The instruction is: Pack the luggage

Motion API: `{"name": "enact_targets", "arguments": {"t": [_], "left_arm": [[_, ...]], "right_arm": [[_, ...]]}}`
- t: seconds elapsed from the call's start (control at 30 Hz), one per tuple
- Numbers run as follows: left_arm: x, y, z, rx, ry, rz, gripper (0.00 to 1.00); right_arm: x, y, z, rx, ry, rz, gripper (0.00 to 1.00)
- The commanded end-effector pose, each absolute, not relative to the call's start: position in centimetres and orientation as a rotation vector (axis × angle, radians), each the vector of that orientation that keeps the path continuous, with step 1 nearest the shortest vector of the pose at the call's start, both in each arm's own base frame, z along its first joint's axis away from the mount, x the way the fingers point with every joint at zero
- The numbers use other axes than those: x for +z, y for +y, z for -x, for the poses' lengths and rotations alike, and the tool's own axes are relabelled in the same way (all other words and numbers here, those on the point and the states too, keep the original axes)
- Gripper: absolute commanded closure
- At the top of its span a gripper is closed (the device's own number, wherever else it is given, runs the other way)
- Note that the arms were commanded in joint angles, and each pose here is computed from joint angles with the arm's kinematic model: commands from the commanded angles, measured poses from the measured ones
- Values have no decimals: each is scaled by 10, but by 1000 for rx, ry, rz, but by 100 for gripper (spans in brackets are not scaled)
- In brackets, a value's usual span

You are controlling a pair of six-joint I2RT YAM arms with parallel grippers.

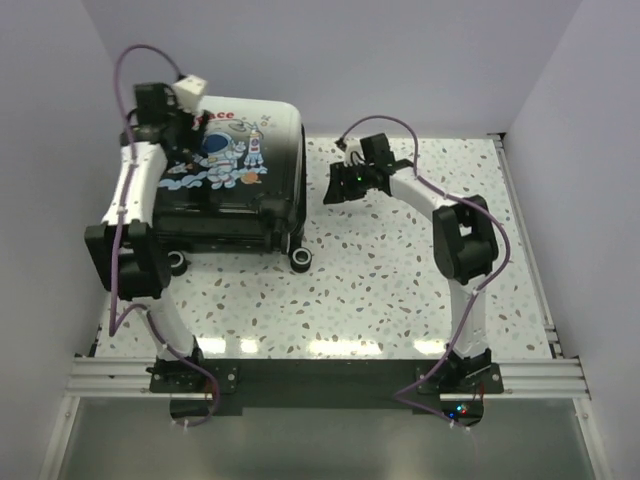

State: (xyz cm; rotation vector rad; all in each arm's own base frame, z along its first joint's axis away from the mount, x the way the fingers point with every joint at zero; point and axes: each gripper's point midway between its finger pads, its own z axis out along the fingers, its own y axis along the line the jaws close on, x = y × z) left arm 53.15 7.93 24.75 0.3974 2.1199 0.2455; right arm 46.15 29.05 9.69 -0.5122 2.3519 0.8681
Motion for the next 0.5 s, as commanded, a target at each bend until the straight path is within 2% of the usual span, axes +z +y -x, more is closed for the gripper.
{"name": "enact_targets", "arguments": {"t": [0.0, 0.13, 0.27, 0.4, 0.47], "left_arm": [[133, -80, -471, -297, 2410, -718, 20], [136, -133, -460, -419, 2377, -760, 21], [191, -125, -477, -442, 2266, -677, 20], [255, -58, -499, -295, 2159, -497, 16], [283, 3, -507, -172, 2133, -374, 13]], "right_arm": [[139, 266, -448, 848, 2272, 575, 49], [144, 209, -451, 780, 2306, 461, 49], [148, 186, -445, 753, 2311, 466, 49], [156, 188, -442, 763, 2281, 471, 46], [161, 189, -444, 765, 2273, 459, 45]]}}
